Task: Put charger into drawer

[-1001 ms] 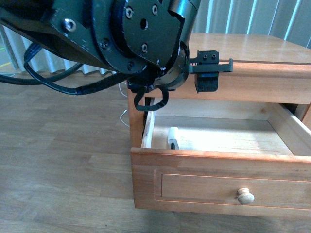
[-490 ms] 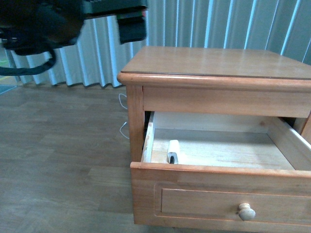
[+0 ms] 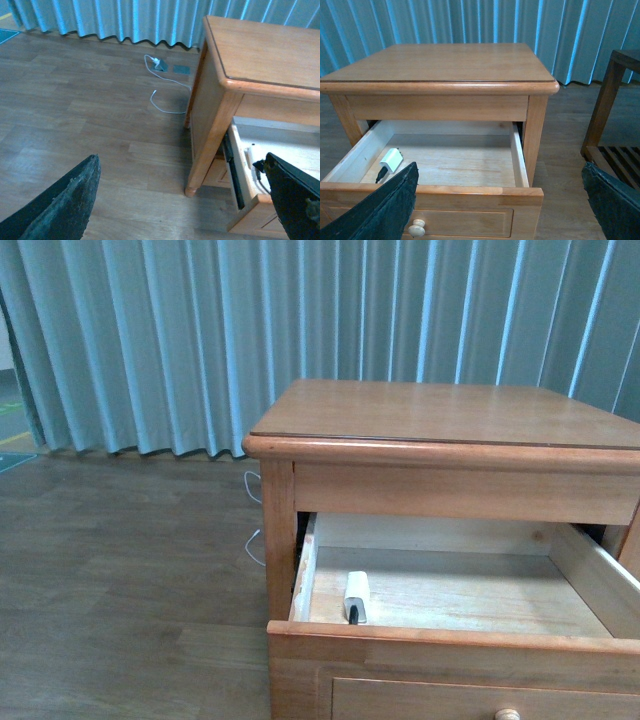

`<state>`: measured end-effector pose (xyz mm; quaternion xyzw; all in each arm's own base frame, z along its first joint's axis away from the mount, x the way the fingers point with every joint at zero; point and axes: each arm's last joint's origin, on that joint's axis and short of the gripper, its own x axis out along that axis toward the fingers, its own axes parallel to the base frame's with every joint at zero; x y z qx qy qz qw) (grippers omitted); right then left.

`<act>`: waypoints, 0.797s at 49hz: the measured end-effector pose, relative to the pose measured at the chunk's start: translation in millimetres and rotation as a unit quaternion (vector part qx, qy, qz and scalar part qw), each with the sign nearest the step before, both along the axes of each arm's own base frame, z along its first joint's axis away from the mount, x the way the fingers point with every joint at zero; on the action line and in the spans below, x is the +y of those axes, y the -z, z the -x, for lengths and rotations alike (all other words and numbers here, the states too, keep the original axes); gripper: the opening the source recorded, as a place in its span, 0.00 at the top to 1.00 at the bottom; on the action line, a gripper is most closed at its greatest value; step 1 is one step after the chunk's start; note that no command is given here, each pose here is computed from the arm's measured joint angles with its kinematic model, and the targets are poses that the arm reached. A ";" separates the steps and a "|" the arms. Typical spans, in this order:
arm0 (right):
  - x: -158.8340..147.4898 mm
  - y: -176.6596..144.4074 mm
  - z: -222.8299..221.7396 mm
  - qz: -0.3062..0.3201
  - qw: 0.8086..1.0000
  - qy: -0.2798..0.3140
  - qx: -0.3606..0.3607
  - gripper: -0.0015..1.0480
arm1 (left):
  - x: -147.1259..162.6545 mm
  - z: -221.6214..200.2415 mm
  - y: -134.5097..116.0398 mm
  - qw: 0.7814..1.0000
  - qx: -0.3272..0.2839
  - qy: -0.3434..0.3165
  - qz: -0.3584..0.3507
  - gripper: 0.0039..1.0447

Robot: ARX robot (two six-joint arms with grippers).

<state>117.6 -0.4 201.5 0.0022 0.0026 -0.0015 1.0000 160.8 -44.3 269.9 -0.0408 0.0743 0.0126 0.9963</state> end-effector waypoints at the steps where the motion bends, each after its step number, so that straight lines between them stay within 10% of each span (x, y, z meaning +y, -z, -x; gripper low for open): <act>1: 0.0 0.0 0.0 0.000 1.000 0.000 0.000 0.08 | 1.8 4.7 1.9 1.000 0.000 -0.002 0.000 0.05; 28: 0.0 0.0 0.0 0.000 1.000 0.000 0.000 0.08 | 19.9 47.3 27.3 0.999 -0.012 -0.037 -0.004 0.05; 39: 0.0 0.0 0.0 0.000 1.000 0.000 0.000 0.08 | 27.9 50.8 47.0 0.997 -0.075 0.016 -0.026 0.40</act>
